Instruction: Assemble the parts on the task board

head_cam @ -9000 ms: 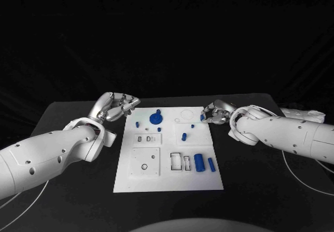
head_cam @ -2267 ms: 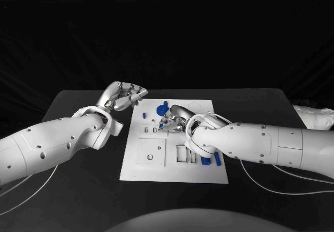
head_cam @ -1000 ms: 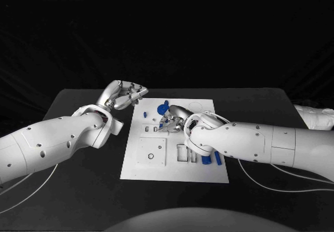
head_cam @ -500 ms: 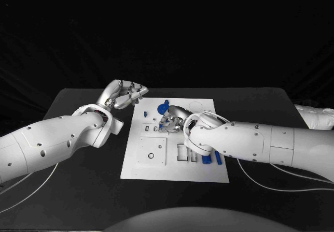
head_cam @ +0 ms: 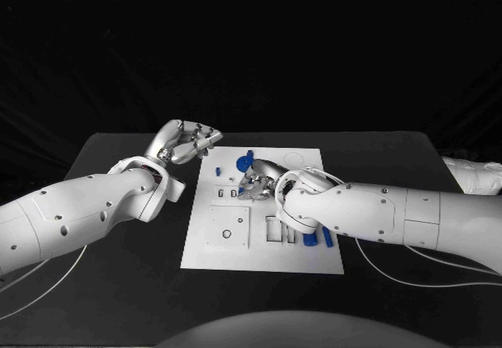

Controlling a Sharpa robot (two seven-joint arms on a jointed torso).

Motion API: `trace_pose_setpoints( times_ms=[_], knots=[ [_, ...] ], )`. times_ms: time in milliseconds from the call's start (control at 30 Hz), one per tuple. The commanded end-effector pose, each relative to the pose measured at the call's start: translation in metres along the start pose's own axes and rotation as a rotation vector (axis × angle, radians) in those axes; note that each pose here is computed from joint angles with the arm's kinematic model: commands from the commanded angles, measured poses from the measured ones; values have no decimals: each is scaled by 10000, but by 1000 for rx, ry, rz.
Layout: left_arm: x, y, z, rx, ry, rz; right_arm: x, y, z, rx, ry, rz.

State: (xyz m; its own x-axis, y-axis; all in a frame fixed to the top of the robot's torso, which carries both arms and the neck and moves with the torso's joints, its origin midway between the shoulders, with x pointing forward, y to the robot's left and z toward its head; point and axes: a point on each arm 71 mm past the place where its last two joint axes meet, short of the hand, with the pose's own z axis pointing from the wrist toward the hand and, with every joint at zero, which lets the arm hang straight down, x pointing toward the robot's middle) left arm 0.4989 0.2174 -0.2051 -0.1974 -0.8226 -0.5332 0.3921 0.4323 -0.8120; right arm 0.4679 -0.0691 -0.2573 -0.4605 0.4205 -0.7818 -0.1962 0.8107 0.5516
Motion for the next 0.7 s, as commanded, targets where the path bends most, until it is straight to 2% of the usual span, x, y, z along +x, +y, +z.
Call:
trace_pose_setpoints(
  times_ms=[33,700],
  knots=[
    [2,-22,6,12,0,2,20,9,2,-9,15,-16],
    [1,-20,8,11,0,2,33,2,-2,-3,24,-19]
  ],
)
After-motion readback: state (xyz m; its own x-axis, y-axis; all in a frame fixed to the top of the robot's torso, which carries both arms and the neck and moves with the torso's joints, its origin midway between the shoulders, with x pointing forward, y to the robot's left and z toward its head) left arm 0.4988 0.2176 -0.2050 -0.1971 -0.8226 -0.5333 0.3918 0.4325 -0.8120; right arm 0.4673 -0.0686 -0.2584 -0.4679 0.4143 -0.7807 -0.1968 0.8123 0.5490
